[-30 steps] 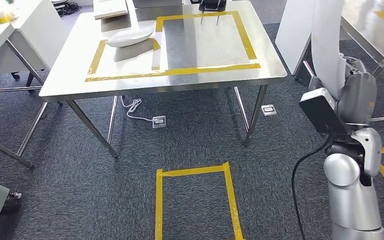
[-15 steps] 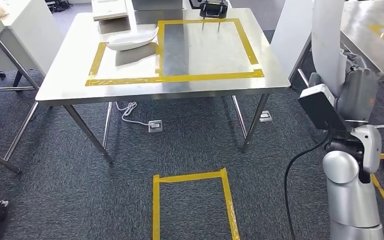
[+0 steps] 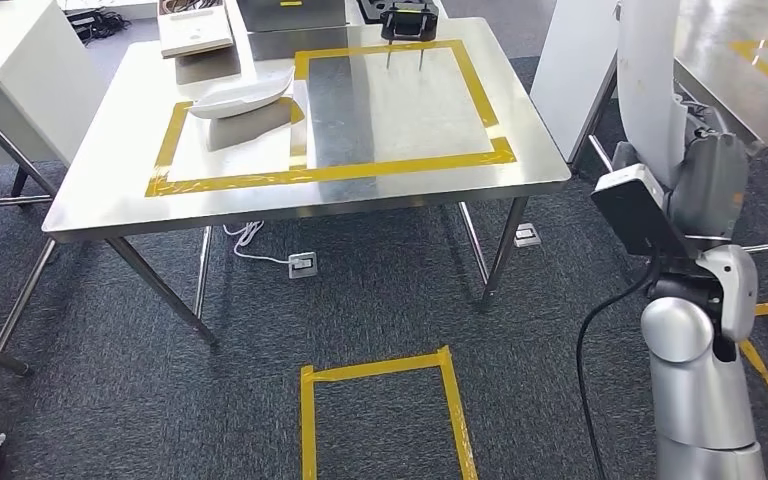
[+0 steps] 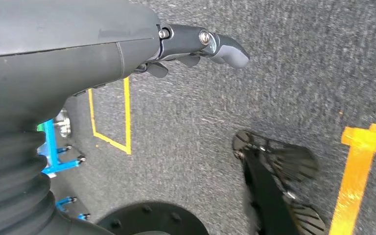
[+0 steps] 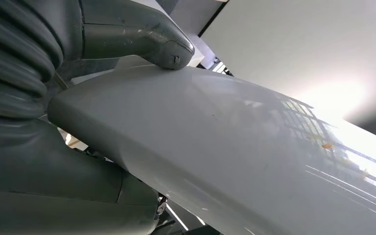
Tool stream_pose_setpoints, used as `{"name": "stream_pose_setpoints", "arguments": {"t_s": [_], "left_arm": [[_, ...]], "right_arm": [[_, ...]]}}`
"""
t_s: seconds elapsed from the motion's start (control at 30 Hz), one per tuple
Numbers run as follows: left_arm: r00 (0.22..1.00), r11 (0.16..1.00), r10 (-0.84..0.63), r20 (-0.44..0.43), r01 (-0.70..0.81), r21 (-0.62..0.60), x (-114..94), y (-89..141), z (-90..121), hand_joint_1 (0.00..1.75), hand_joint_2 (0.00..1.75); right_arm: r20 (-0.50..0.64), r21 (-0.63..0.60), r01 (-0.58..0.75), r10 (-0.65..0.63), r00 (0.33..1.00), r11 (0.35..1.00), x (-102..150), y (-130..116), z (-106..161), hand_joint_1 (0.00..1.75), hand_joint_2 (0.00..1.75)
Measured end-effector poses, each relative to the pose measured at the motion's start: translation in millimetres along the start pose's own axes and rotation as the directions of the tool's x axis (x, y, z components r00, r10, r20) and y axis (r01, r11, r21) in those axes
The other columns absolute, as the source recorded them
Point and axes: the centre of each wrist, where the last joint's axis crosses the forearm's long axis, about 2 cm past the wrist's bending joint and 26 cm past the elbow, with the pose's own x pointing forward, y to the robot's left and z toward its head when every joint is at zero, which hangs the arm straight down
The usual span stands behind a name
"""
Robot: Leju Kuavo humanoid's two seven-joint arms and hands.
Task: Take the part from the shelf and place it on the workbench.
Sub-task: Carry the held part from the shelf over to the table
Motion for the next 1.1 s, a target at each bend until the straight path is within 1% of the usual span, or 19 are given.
{"name": "stream_pose_setpoints", "arguments": {"t_s": [0.13, 0.53, 0.73, 0.9, 1.1], "left_arm": [[1.000, 1.000, -0.003, -0.005, 0.003, -0.001, -3, 0, 0, 0.00, 1.75], [1.000, 1.000, -0.009, -0.002, 0.009, -0.001, -1, 0, 0, 0.00, 1.75], [1.000, 1.000, -0.008, -0.002, 0.008, -0.009, -3, -4, 1, 0.00, 1.75], [1.000, 1.000, -0.003, 0.008, 0.003, -0.003, -3, -2, 0, 0.00, 1.75], [1.000, 1.000, 0.005, -0.009, -0.005, -0.005, -12, -3, 1, 0.00, 1.75]], "right_arm": [[-0.004, 0.005, 0.001, -0.001, 1.000, 1.000, 0, 1, 2, 1.75, 1.75], [-0.004, 0.018, 0.003, -0.003, 1.000, 1.000, 0, 4, 4, 1.75, 1.75], [-0.006, 0.023, -0.002, 0.002, 1.000, 1.000, -1, 3, 5, 1.75, 1.75], [-0.006, 0.030, -0.004, 0.004, 1.000, 1.000, -1, 5, 8, 1.75, 1.75], [-0.008, 0.051, -0.002, 0.002, 1.000, 0.999, -1, 9, 13, 1.75, 1.75]]}}
